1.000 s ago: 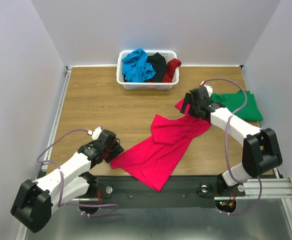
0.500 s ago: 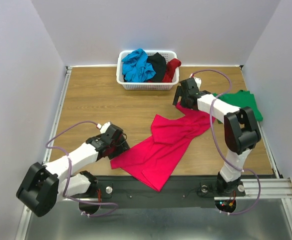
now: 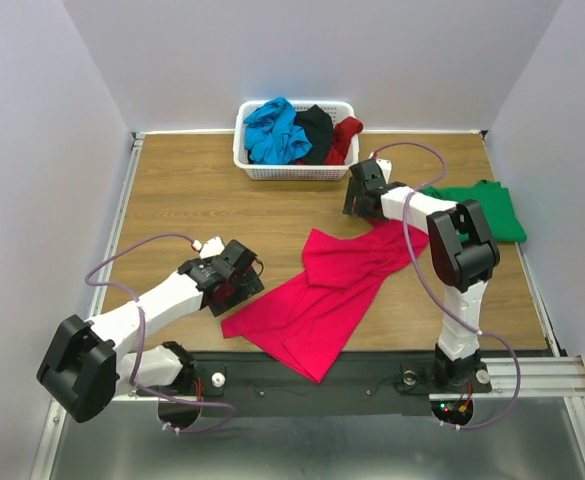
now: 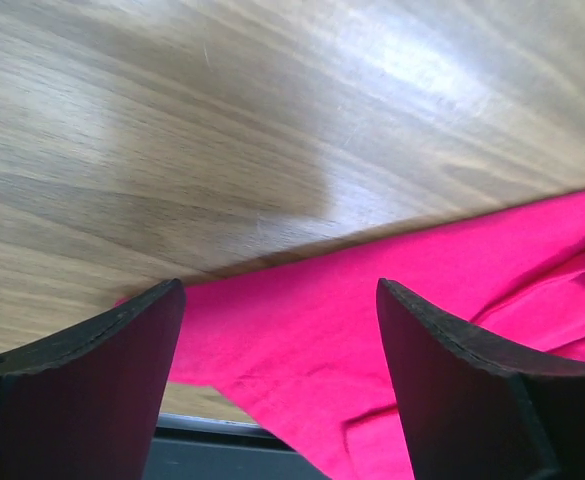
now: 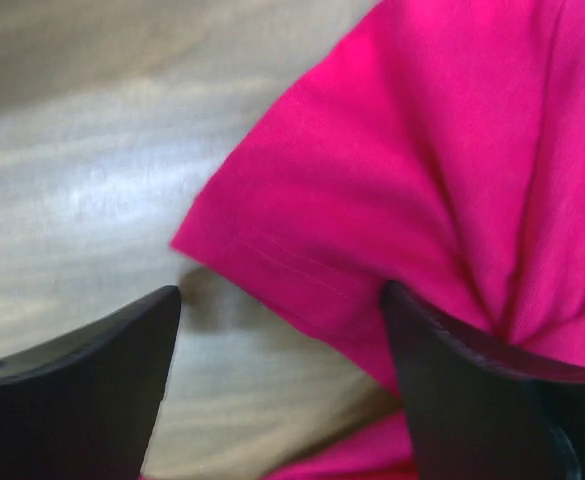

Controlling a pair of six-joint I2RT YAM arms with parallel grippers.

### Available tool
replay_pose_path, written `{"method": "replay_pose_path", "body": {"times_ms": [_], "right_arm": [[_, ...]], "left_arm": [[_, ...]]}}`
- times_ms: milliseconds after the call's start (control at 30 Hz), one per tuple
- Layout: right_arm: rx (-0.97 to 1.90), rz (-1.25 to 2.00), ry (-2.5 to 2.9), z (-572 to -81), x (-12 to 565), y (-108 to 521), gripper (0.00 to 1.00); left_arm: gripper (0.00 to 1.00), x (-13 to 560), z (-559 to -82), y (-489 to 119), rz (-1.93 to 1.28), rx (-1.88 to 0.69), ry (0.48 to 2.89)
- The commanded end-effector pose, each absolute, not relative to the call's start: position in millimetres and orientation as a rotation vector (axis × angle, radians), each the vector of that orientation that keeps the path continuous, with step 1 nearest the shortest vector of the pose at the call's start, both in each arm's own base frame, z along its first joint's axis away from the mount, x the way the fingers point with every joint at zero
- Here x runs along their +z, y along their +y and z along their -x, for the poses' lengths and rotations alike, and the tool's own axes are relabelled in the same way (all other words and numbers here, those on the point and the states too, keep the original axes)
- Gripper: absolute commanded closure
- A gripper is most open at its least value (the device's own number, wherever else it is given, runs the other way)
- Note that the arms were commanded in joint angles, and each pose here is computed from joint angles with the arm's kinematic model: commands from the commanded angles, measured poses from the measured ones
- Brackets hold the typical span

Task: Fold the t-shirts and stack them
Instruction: Flatten the tshirt out

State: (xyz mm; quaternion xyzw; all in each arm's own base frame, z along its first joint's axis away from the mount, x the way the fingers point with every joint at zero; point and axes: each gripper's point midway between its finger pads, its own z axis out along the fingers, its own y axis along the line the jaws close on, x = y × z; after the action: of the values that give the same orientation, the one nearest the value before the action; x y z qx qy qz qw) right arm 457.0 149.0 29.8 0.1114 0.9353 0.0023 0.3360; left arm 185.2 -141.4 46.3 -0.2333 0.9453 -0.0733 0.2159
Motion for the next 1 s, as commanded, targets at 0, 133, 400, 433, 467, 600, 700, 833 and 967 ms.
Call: {"method": "replay_pose_path", "body": {"times_ms": [0,133,400,433,467,600,700,833,967], "right_arm": [[-0.053,-0.344,2.460,-461,-3,146,0.24],[-0.153,-0.467,2.393,-474,-3,122,0.56],[-0.127,-0.743,2.309,-513,4,52,0.79],[-0.125,-0.767,2.305,-515,2,45,0.81],[-0.119,-0.788,2.297,-518,4,38,0.82],[-0.110,-0.912,2.236,-528,15,-5,0.86],[-0.076,-0.880,2.236,-534,25,-6,0.90],[0.026,-0.807,2.258,-545,37,9,0.95],[0.067,-0.760,2.245,-554,52,14,0.97]], "left_arm": [[0.06,62,-186,-131,0.773,-0.183,2.544],[0.03,59,-180,-132,0.830,-0.228,2.536],[0.03,54,-168,-134,0.883,-0.312,2.543],[0.03,53,-166,-133,0.881,-0.307,2.547],[0.02,53,-166,-132,0.883,-0.308,2.547],[0.02,52,-162,-138,0.863,-0.345,2.580],[0.02,46,-157,-146,0.842,-0.400,2.609],[0.02,39,-156,-149,0.822,-0.414,2.624],[0.03,26,-142,-149,0.826,-0.382,2.688]]}}
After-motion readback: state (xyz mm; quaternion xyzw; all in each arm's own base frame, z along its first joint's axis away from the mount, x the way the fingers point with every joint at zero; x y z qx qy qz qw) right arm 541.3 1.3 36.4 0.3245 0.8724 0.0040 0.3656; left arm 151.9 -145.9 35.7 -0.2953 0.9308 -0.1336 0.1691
